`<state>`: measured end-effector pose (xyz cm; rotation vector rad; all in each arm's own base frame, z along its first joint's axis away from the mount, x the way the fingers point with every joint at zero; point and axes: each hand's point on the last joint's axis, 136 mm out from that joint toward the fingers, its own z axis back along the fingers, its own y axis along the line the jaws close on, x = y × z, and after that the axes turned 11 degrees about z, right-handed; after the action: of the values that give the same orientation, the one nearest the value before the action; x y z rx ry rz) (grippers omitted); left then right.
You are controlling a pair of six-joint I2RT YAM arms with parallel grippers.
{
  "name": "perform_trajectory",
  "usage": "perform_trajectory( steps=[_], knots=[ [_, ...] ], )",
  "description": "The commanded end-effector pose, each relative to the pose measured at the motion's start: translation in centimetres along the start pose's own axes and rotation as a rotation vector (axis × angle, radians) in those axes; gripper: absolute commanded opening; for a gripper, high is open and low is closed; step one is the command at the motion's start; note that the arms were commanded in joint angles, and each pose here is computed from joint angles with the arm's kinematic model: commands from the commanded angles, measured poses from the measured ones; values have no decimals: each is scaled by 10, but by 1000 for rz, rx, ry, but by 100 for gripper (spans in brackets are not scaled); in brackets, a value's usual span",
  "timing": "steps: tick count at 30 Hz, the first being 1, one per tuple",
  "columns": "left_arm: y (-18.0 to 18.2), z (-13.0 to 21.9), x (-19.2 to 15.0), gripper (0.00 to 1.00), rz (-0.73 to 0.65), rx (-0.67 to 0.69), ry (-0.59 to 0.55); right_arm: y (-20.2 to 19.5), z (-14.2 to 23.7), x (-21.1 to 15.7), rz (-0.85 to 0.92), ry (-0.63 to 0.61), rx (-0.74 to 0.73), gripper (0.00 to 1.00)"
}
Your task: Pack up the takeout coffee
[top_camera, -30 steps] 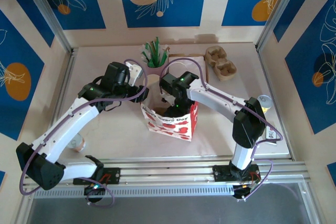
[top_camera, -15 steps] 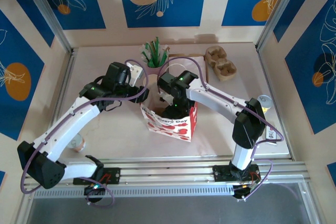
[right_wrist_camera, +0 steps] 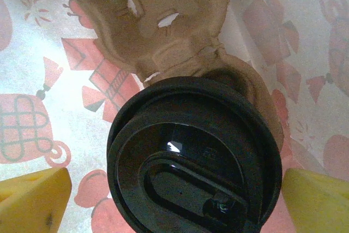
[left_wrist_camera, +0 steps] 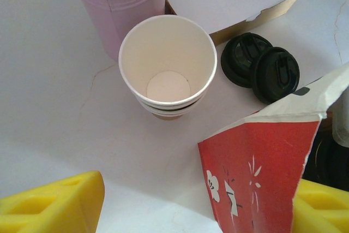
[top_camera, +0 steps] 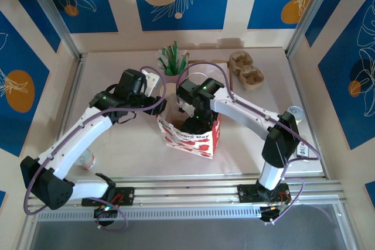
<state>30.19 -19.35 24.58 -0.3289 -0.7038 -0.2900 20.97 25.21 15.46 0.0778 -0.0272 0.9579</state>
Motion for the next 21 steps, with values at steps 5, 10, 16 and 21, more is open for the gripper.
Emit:
perform_trajectory(
  steps=[5,10,16,21],
  knots=[
    [8,1,0,72,-3,33,20,5,21,-4,8,-34,-6,99],
    [9,0,-1,72,-3,37,24,6,26,-3,14,-48,-12,99],
    [10,0,-1,72,-3,41,29,8,36,-2,21,-68,-17,99],
    [10,-1,-1,72,-3,41,31,9,43,-3,28,-86,-19,99]
  ],
)
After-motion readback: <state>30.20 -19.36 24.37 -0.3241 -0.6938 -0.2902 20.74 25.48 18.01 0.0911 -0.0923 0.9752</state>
